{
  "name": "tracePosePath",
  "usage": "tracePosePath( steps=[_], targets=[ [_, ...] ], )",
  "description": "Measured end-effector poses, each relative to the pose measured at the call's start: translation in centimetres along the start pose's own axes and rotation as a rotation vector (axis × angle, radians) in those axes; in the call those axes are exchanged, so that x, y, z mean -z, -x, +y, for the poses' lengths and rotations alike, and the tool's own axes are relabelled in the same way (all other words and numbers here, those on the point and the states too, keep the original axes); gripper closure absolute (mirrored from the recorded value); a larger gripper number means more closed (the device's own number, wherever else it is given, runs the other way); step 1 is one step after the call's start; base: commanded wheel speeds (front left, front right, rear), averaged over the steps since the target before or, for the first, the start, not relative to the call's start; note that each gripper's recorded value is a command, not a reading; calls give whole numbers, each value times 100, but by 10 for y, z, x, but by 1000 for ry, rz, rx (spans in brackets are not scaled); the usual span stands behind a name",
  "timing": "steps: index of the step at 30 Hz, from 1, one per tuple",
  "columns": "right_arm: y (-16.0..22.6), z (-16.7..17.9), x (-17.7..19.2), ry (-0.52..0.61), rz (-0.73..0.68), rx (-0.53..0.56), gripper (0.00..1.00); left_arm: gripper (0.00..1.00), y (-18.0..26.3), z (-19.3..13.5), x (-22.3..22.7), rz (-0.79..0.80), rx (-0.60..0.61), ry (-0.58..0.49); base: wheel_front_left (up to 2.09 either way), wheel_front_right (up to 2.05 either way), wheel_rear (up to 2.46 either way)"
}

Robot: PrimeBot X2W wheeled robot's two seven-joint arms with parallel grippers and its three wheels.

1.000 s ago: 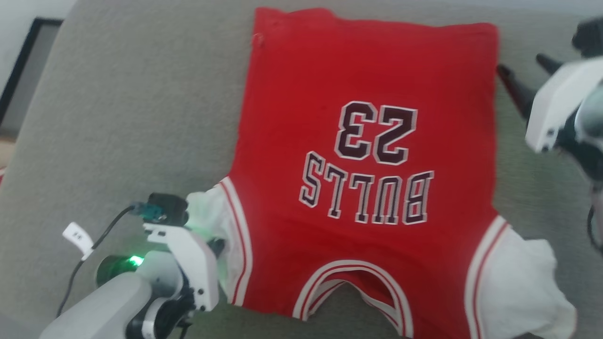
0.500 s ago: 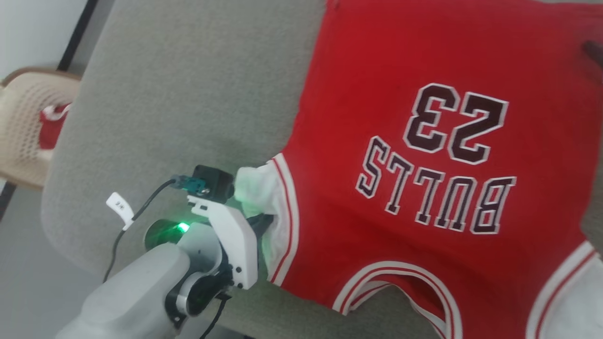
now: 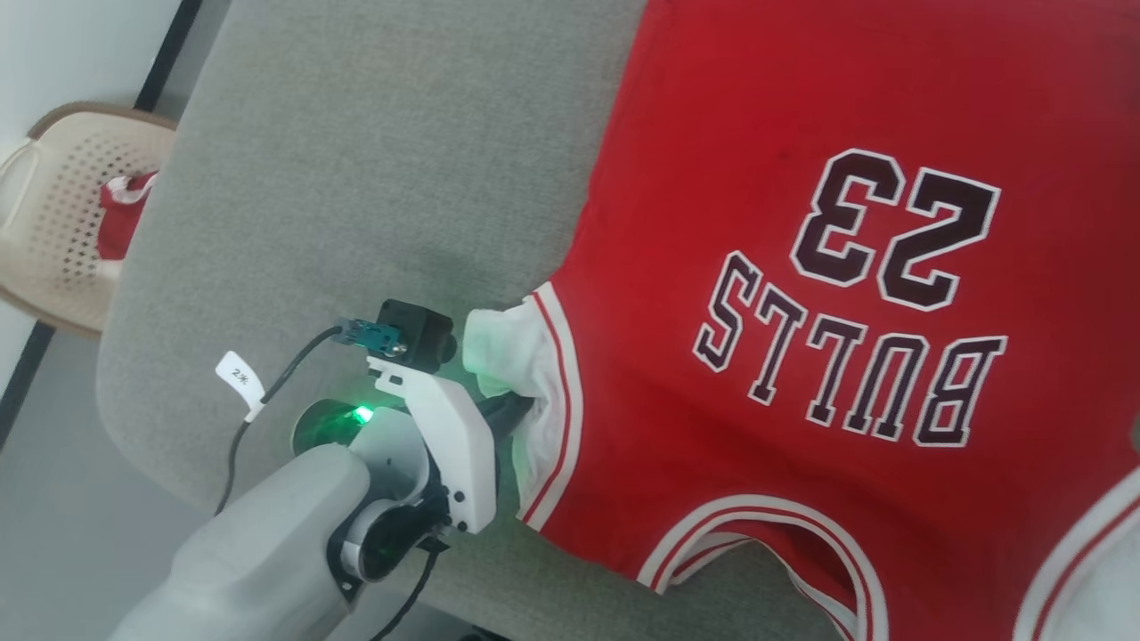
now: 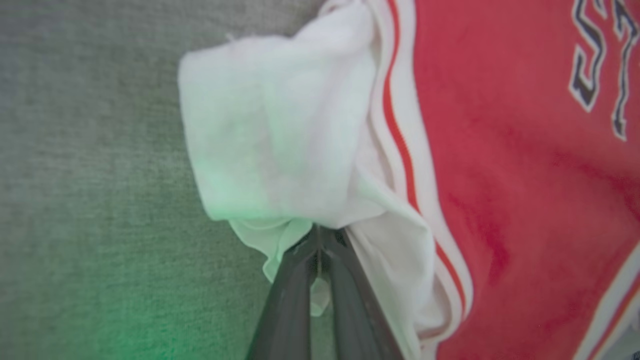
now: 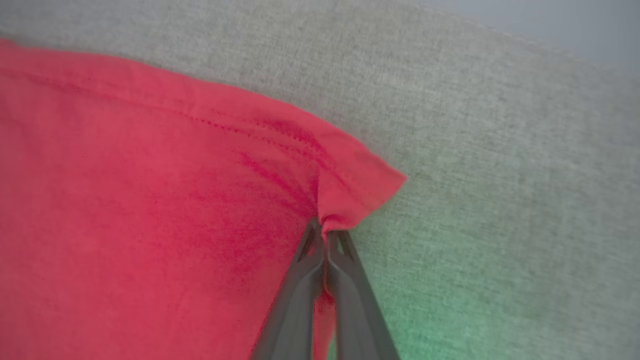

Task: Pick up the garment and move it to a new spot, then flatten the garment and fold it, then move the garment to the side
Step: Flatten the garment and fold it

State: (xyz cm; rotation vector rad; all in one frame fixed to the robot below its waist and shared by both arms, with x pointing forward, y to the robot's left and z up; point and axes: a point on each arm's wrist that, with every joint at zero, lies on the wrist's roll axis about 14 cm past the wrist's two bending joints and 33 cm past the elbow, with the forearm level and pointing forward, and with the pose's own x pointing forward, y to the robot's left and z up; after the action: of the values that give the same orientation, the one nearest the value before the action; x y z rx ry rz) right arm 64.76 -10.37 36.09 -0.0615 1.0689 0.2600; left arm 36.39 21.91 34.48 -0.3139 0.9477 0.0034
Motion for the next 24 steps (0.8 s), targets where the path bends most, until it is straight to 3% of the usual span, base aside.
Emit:
tracePosePath(
  steps=[13,24],
  targets=[
    [41,-5,26,92,-60,12,100,100,-3,-1,-17,-28,17,-63,0,0,0],
    [97,-30,109,91,-60,-51,100,100,-4,-11,-43,-72,19,-138,0,0,0]
  ],
)
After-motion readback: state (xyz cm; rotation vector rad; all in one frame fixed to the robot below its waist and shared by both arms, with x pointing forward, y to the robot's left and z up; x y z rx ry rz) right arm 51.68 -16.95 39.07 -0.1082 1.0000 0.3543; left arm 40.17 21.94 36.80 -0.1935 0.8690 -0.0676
